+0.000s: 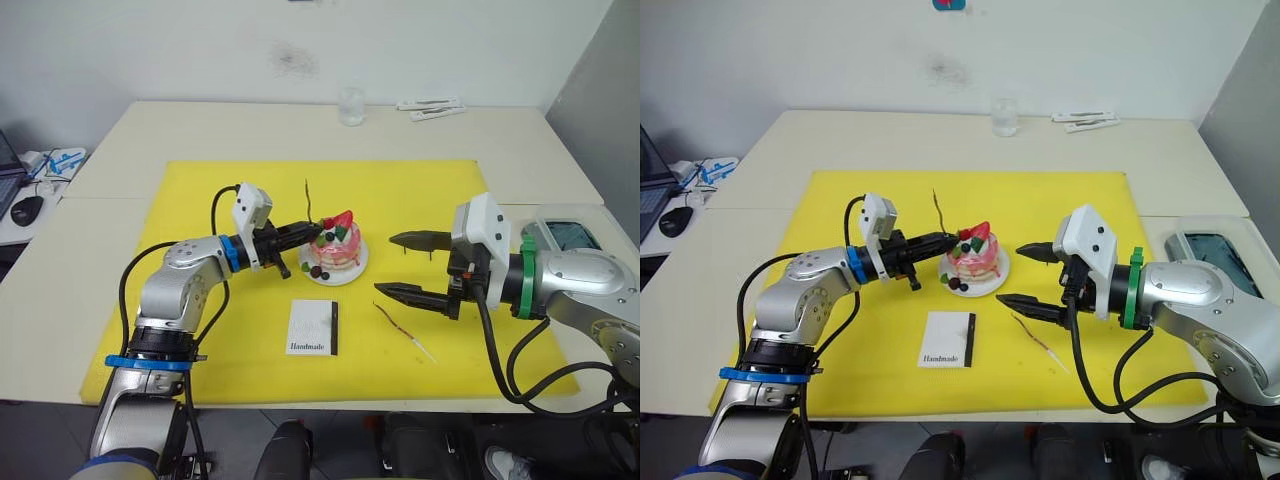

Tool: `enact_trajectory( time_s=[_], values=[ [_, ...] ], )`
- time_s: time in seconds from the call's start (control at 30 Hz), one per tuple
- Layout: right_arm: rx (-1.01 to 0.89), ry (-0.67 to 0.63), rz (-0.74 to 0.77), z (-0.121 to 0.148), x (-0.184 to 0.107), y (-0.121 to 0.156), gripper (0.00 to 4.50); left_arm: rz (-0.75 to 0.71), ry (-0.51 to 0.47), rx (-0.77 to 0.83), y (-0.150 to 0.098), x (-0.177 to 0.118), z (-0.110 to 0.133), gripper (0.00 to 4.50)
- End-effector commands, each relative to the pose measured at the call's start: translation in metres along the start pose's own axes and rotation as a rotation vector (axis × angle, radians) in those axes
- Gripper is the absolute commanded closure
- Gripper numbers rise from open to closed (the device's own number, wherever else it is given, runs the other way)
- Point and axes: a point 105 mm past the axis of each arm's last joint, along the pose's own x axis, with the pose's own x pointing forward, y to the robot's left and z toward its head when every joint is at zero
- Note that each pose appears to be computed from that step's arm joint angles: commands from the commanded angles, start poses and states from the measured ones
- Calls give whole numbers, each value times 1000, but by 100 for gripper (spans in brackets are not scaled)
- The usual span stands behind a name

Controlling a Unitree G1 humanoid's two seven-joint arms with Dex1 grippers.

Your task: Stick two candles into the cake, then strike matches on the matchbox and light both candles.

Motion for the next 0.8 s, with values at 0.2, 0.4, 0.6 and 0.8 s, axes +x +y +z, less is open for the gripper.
enact_trajectory(
  time_s=[0.2,0.4,0.6,0.8],
  values=[
    [-56,-39,-13,12,-3,1,71,2,-4,8,-2,3,-4,450],
    [-56,-42,-14,12,-3,0,67,-5,-18,13,-2,0,9,338],
    [-55,-44,-14,12,-3,0,67,-27,-21,25,-7,-7,21,216],
    [-55,-47,-10,13,-3,0,67,-12,-5,54,-6,-19,27,216]
  ],
)
